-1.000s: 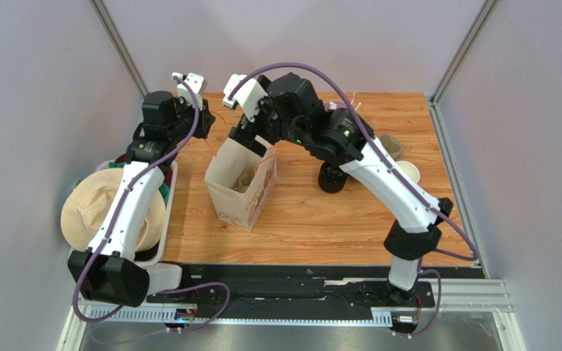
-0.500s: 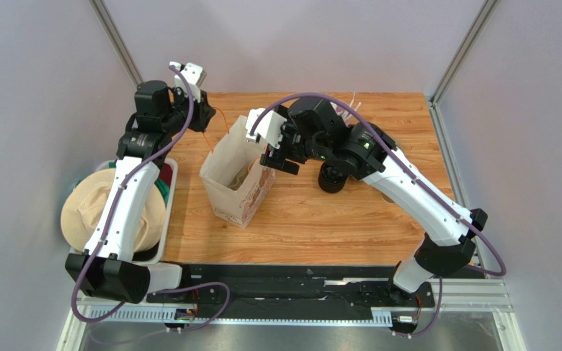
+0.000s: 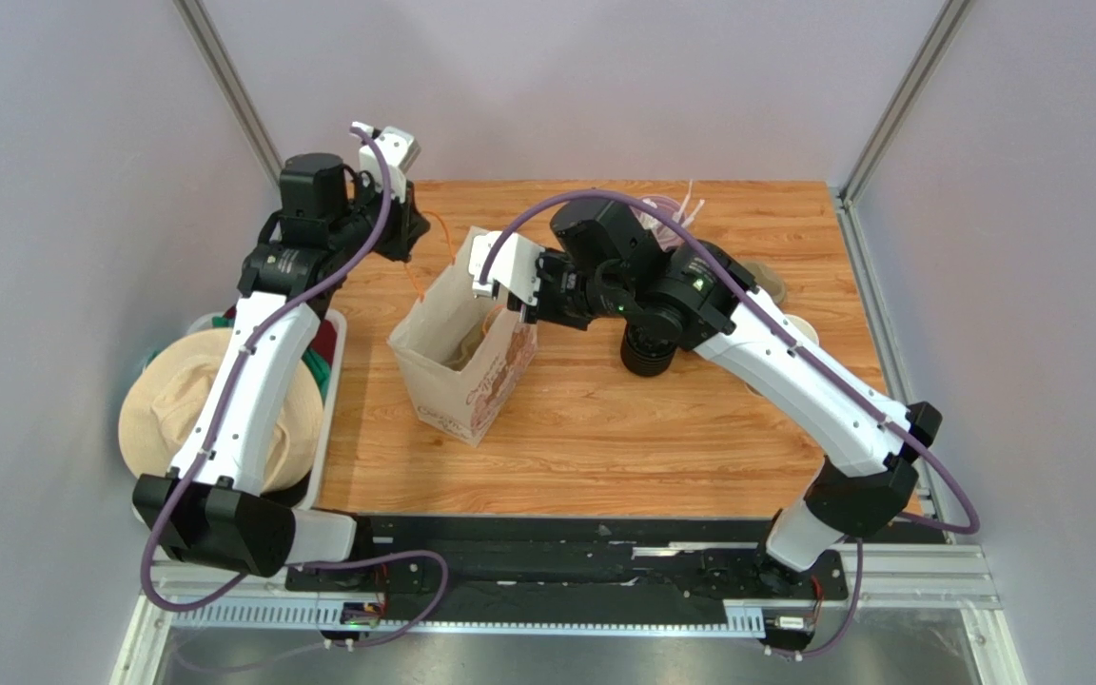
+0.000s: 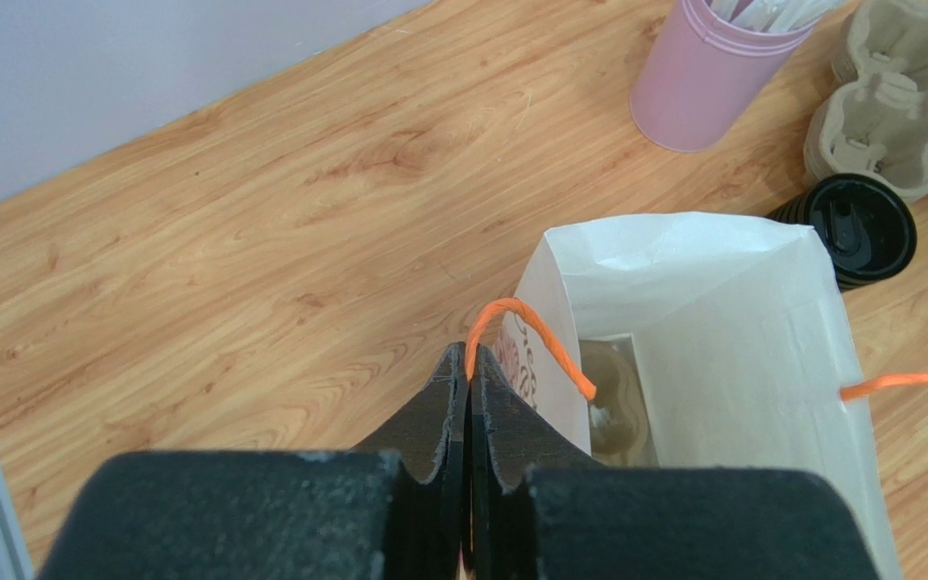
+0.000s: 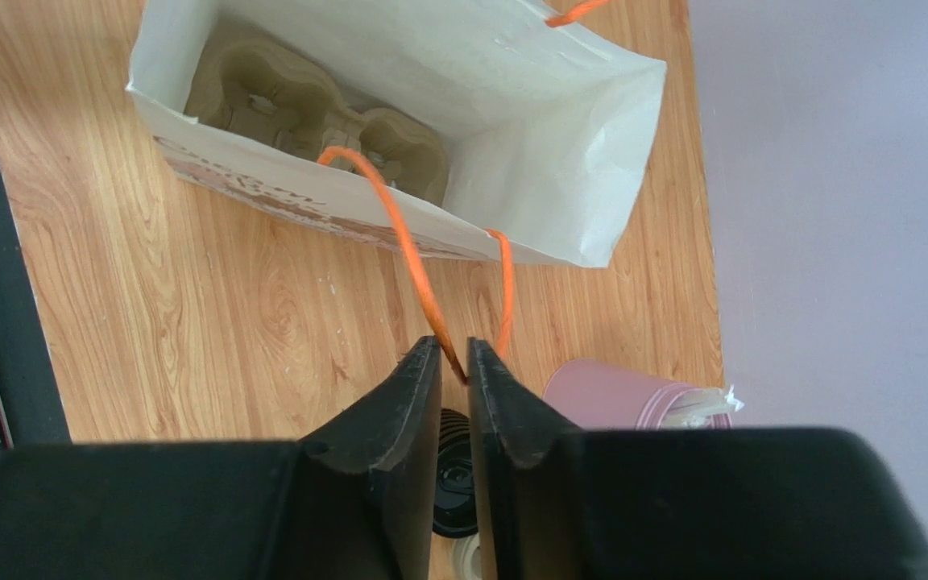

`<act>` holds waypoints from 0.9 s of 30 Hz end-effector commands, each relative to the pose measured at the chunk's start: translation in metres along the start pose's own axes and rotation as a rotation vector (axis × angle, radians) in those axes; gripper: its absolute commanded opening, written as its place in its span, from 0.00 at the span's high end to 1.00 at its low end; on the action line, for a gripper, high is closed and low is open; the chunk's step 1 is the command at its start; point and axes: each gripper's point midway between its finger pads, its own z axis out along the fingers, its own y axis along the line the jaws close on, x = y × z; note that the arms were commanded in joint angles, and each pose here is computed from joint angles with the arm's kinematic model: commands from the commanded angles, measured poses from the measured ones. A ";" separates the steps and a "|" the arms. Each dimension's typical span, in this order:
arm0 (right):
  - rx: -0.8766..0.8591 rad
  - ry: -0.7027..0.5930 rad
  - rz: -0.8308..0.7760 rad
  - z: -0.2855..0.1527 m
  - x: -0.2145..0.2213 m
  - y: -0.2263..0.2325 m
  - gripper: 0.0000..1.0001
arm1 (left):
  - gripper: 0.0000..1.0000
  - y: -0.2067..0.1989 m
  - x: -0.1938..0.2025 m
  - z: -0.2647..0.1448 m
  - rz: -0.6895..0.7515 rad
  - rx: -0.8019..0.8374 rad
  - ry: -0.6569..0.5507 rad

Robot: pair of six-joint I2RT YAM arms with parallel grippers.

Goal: Pack the takeout coffee

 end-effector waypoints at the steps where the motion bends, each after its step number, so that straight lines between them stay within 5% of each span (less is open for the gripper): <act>1: -0.055 -0.029 -0.002 0.003 0.000 0.012 1.00 | 0.99 -0.005 -0.020 -0.005 0.032 0.021 -0.026; 12: -0.217 -0.026 0.041 -0.022 0.024 0.060 1.00 | 1.00 -0.058 -0.047 -0.028 0.145 0.230 -0.072; 27: -0.490 0.028 0.092 -0.038 0.081 0.151 1.00 | 1.00 -0.110 -0.002 -0.051 0.200 0.421 0.012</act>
